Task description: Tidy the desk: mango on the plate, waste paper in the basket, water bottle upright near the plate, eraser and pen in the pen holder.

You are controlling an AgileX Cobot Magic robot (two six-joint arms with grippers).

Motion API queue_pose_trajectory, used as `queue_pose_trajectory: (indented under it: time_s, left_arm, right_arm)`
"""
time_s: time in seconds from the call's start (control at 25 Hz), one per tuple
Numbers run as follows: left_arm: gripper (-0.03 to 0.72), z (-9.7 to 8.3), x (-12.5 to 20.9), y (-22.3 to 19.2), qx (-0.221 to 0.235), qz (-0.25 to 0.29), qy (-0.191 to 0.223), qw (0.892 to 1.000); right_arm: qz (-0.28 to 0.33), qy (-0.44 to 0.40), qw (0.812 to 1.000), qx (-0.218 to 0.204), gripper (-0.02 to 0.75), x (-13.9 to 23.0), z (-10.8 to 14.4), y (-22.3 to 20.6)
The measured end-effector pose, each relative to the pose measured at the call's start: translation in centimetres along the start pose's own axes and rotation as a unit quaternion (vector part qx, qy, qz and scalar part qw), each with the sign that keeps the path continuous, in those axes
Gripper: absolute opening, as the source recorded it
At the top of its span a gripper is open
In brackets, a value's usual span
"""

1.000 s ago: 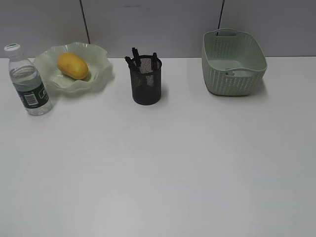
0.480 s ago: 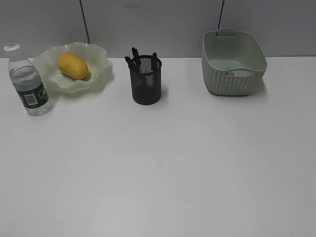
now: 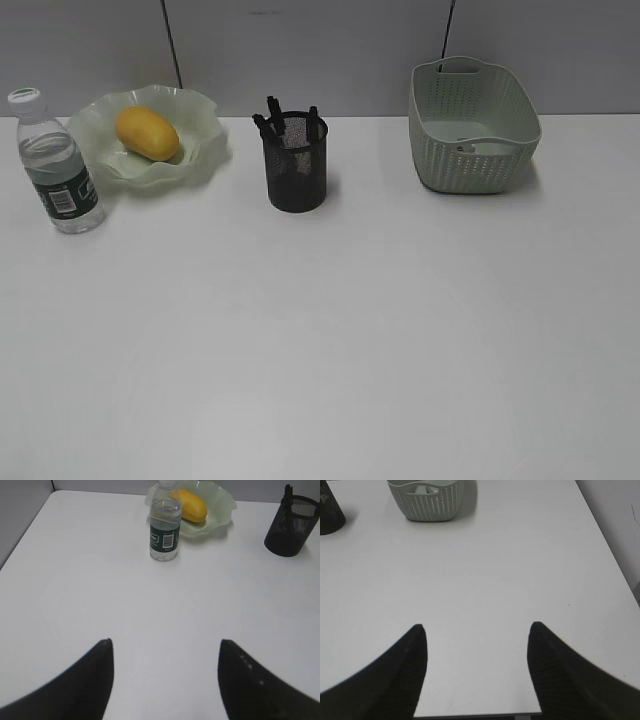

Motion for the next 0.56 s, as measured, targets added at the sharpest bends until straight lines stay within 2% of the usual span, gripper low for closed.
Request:
queue_pose_trajectory:
  time_s: [0.56]
  left_arm:
    - [0.499,0.0,0.0,0.0,0.0,0.0,0.0,1.0]
  right_arm:
    - [0.0,0.0,1.0,0.0,0.502,0.0,0.0,0.0]
Point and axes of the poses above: a point on each arm's last joint axis where the gripper is mounted, y pointing back along that axis away from the gripper, z along the wrist's bending axis when the last joint is at zero, x = y × z, the point moved 10 cm from there along -y, pointing out along that axis toward the gripper, and after that the axes turned 6 degrees about -y, right-handed, at the moved point
